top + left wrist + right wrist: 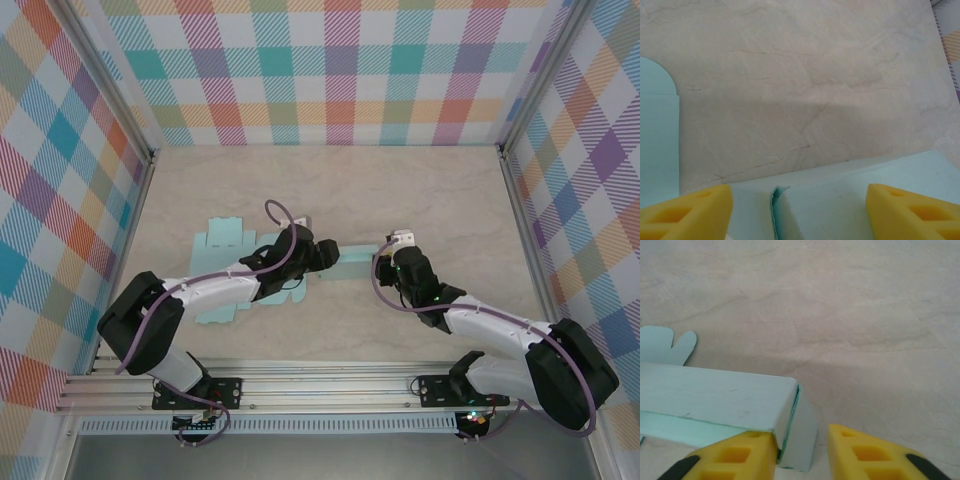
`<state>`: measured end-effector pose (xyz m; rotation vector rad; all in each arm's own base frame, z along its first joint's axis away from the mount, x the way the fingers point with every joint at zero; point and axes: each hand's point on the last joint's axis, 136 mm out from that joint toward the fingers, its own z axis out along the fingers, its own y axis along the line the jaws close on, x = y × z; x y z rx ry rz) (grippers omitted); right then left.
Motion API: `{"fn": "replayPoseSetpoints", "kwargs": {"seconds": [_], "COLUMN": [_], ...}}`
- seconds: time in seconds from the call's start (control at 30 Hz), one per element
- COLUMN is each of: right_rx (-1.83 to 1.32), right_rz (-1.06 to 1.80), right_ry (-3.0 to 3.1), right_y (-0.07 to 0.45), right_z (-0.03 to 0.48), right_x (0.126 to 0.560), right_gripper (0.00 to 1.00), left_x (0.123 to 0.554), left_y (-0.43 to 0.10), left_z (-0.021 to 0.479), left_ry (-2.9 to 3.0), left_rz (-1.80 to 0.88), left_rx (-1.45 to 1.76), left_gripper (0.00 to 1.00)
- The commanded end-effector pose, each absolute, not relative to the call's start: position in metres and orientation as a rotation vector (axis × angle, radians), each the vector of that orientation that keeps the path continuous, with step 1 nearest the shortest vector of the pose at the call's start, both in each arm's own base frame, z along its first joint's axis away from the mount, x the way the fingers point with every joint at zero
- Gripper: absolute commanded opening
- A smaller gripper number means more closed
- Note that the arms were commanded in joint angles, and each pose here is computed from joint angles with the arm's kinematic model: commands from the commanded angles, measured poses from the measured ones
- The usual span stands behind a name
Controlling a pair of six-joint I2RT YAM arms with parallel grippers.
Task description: Fold the paper box
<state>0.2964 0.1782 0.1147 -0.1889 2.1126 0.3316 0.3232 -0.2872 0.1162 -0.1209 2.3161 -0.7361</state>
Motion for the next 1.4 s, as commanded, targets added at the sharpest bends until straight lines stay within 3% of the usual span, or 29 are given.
{"fn": "replayPoseSetpoints", "kwargs": {"seconds": [0.0, 0.13, 0.33, 0.53, 0.73, 1.13, 1.37], "right_rx": [-0.219, -0.201, -0.132, 0.073, 0.128, 0.153, 0.210], "right_rz": [0.378, 0.467, 0.609, 0.584, 0.541, 0.435, 0.557], "right_ry": [2.220, 2.232, 2.251, 2.341, 2.416, 2.510, 2.517], "right_y": [0.186, 0.192, 0.197, 0.188, 0.199, 0.202, 0.190], "right_z": [0.101, 0.117, 0.148, 0.154, 0.142, 0.103, 0.083], "right_x": [0.281, 0.272, 0.258, 0.262, 0.277, 0.295, 0.287], "right_gripper": [0.45, 0.59, 0.72, 0.89, 0.94, 0.94, 0.69], "left_x": [0.315, 0.313, 0.310, 0.303, 0.300, 0.299, 0.298], "left_y": [-0.278, -0.275, -0.271, -0.266, -0.266, -0.263, -0.258], "left_z": [0.086, 0.072, 0.062, 0.047, 0.035, 0.035, 0.033], "left_ry": [2.362, 2.359, 2.333, 2.326, 2.328, 2.335, 2.342], "left_rz": [-0.691, -0.691, -0.678, -0.636, -0.618, -0.589, -0.558], "left_rx": [-0.140, -0.149, -0.161, -0.153, -0.163, -0.180, -0.196], "left_gripper": [0.66, 0.60, 0.46, 0.33, 0.23, 0.16, 0.09]}}
